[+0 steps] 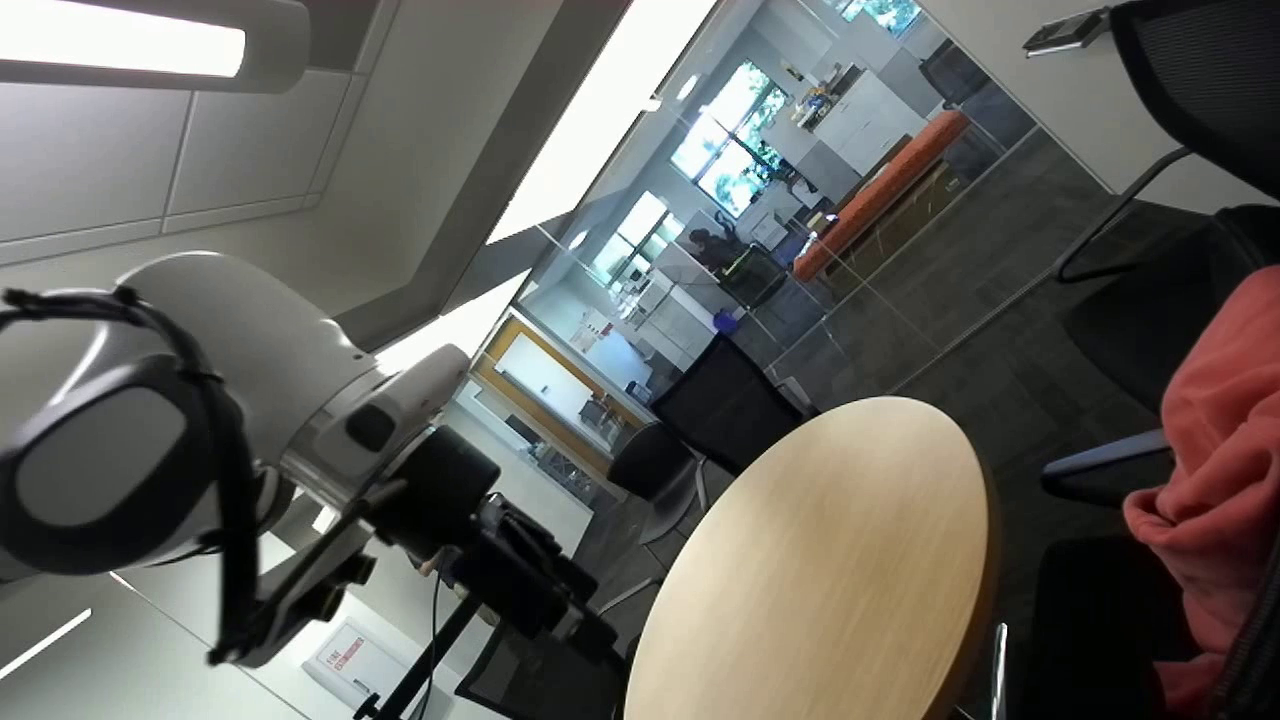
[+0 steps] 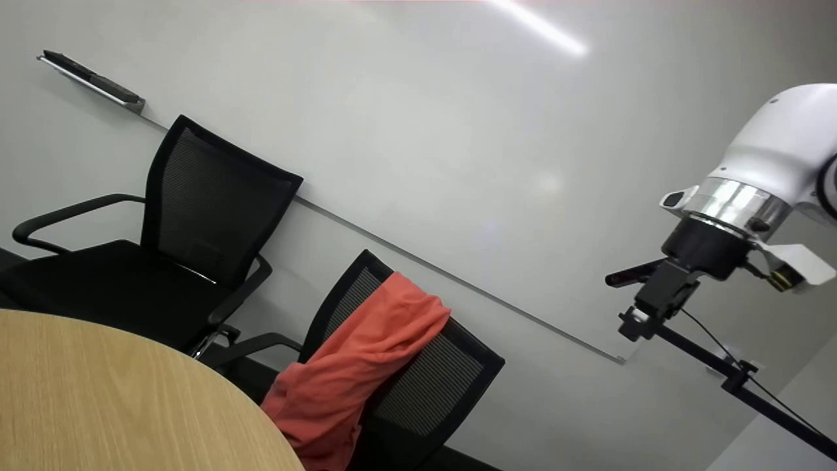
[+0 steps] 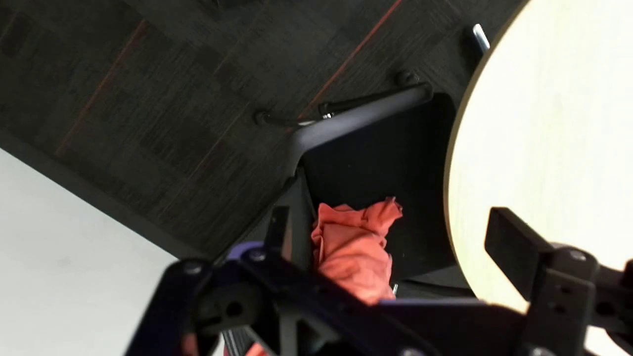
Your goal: Place the sweatshirt on the table
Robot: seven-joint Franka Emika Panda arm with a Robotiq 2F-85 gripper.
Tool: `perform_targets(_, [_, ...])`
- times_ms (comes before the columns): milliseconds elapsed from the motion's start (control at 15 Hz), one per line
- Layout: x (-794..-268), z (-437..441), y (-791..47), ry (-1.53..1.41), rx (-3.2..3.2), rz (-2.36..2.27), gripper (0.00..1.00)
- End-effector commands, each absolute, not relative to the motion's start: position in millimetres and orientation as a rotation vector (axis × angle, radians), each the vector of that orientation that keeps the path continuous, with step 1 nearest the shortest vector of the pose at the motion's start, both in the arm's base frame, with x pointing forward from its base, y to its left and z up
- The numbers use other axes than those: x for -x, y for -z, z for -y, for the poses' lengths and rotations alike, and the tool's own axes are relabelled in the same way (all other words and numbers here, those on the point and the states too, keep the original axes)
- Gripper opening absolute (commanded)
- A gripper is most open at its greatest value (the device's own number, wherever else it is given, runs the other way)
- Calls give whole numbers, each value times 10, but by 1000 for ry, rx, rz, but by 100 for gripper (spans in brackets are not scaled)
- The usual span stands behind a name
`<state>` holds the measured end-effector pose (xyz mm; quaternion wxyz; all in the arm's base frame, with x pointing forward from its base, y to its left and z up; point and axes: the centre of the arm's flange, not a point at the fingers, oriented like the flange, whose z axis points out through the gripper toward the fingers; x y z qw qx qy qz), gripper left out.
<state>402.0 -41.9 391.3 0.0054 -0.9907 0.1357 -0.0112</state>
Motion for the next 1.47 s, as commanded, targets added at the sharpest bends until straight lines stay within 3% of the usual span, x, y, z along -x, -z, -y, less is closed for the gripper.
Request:
perform_targets(0, [-4707, 251, -3672, 167, 2997, -686, 100])
perform_targets(400, [-5560, 356, -3326, 363, 2823, -1133, 100])
perform_targets(600, [-5862, 497, -3116, 322, 2787, -1298, 100])
perform_targets(733, [-5620, 529, -3112, 323, 2804, -1244, 100])
perform_targets(1067, [-5788, 567, -2966, 300, 2813, -1258, 100])
perform_targets(1400, [-6240, 650, -2649, 505, 2612, -1510, 100])
